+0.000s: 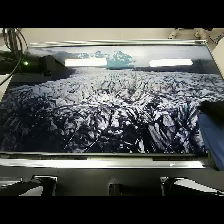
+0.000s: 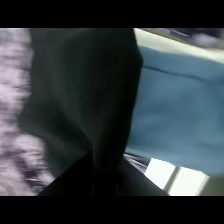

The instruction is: Fold the clothes and pants, and hang the long-sleeved shirts on hangers.

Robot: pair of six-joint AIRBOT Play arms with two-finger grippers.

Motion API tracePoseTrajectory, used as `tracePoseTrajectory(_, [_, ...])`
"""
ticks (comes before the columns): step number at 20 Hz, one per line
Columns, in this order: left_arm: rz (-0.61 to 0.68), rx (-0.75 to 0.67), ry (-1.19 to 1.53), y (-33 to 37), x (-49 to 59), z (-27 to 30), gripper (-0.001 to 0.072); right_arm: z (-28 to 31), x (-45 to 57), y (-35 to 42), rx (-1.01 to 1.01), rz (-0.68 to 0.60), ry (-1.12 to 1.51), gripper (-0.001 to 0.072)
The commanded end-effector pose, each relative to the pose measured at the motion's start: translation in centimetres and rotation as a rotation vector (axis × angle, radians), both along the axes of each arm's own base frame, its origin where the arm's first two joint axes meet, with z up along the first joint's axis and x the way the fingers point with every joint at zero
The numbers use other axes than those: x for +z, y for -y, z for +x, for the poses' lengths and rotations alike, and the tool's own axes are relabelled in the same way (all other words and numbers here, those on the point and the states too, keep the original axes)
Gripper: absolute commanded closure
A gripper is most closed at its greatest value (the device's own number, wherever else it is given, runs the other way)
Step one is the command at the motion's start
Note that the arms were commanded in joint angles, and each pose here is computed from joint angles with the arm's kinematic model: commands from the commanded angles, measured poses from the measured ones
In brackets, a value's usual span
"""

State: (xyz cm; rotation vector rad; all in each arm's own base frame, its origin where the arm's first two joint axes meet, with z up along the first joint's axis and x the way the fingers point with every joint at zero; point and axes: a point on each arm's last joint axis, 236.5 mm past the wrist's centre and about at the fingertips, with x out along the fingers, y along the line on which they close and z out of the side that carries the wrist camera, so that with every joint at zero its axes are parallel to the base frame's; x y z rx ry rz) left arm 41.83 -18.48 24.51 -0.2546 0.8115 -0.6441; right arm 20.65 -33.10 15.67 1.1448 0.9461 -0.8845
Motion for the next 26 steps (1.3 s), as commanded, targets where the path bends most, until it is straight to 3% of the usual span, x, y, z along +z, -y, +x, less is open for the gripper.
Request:
tracePoseTrajectory(1, [0.0,0.0,0.001,0.0,0.0,0.0,0.0681,-5.0,-3.9,-0.9,-0.065,0.042,-0.206,0.0677])
tracePoseTrajectory(10, [-0.006,0.004,-0.004,0.0,0.1,0.0,0.0681,-8.6,-14.9,-2.1,-0.084,0.061,-0.347,0.0667])
tracePoseTrajectory(11, [-0.008,0.006,-0.006,0.1,0.1,0.0,0.0681,-8.5,-14.9,-2.0,-0.085,0.056,-0.342,0.051])
tracePoseTrajectory(12, [-0.009,0.007,-0.004,0.0,0.1,0.0,0.0681,-8.1,-14.6,-1.6,-0.087,0.043,-0.325,0.022])
tracePoseTrajectory(13, [-0.012,0.007,-0.002,0.1,0.2,0.1,0.0681,-7.3,-13.8,-1.2,-0.051,0.018,-0.293,0.0026])
tracePoseTrajectory(15, [-0.07,-0.006,0.006,1.0,1.2,-0.1,0.0681,-4.1,-9.8,1.1,0.003,-0.095,-0.164,0.0003])
tracePoseTrajectory(18, [-0.153,0.046,0.165,1.4,6.0,1.9,0.0683,5.7,5.5,6.0,0.032,-0.496,0.268,0.0005])
tracePoseTrajectory(19, [-0.117,0.103,0.275,0.5,7.8,3.5,0.0684,8.9,11.2,5.7,0.097,-0.658,0.366,0.0009])
tracePoseTrajectory(21, [0.132,0.299,0.402,-4.3,7.4,7.1,0.0686,15.9,17.7,0.4,0.308,-0.851,0.484,0.0023])
tracePoseTrajectory(22, [0.259,0.432,0.364,-7.3,5.3,8.4,0.0685,19.4,17.8,-3.9,0.423,-0.847,0.517,0.0023])
tracePoseTrajectory(24, [0.426,0.559,0.139,-11.0,-1.5,8.4,0.0661,24.1,12.3,-13.1,0.65,-0.668,0.441,0.0023])
tracePoseTrajectory(25, [0.48,0.563,-0.04,-11.8,-6.3,7.1,0.0398,24.9,7.3,-17.7,0.734,-0.511,0.326,0.0023])
tracePoseTrajectory(26, [0.532,0.546,-0.24,-12.1,-11.1,4.7,-0.0004,24.7,2.4,-21.9,0.825,-0.365,0.2,0.0022])
